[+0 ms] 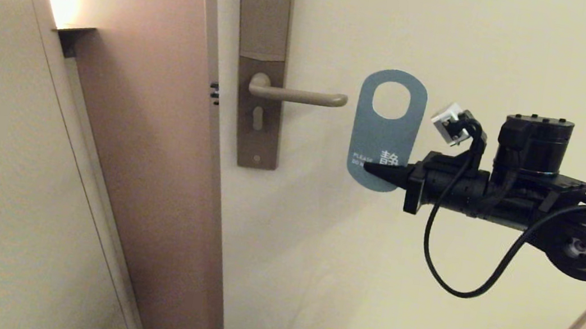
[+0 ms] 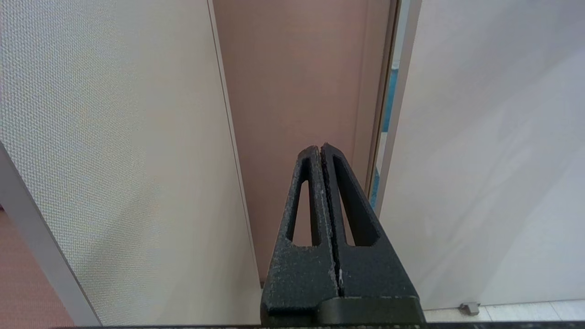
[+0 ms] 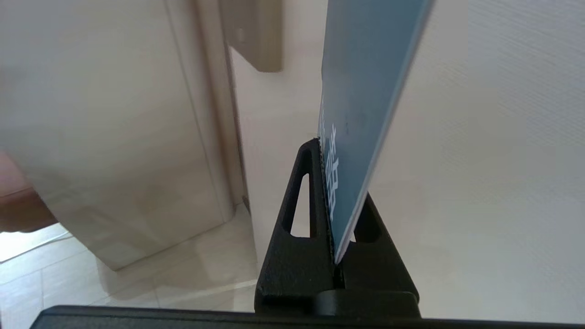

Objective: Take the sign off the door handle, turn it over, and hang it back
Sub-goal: Hang the sign back with the other side facing out

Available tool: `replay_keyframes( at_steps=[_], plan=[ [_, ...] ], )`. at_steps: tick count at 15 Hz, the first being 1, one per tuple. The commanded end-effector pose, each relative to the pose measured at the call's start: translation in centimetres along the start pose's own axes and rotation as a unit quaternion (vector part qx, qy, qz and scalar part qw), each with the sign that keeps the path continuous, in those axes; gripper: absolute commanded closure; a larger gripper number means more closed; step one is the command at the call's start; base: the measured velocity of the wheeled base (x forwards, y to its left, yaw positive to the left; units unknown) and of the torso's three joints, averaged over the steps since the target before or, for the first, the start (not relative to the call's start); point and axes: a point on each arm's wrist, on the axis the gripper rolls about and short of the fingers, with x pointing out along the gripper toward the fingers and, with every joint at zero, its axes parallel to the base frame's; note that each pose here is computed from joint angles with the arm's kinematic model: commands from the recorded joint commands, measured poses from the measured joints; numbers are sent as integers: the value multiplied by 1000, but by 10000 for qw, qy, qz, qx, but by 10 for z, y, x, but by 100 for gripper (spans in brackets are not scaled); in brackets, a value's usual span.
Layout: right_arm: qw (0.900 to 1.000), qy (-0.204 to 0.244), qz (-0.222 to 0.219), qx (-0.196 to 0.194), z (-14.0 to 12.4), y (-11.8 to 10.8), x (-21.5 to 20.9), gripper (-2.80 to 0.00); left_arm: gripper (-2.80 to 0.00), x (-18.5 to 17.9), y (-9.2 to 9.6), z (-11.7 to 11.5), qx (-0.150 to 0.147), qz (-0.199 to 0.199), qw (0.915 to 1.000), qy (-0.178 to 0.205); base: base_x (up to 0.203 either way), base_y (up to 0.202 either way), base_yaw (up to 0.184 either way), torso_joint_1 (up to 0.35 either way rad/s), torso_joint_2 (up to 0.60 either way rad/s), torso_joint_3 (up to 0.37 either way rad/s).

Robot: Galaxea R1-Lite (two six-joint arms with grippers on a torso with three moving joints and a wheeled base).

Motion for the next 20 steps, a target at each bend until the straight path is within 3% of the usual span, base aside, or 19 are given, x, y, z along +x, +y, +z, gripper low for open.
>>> replay_keyframes(
  at_steps=[1, 20],
  plan=[
    [10000, 10, 80, -27, -1, 3, 5, 0, 0, 0, 0, 0, -2, 5, 10000, 6, 0, 0, 0, 0, 0, 0],
    [9997, -78, 228, -101, 2, -3, 36, 0, 0, 0, 0, 0, -2, 1, 10000, 6, 0, 0, 0, 0, 0, 0]
  ],
)
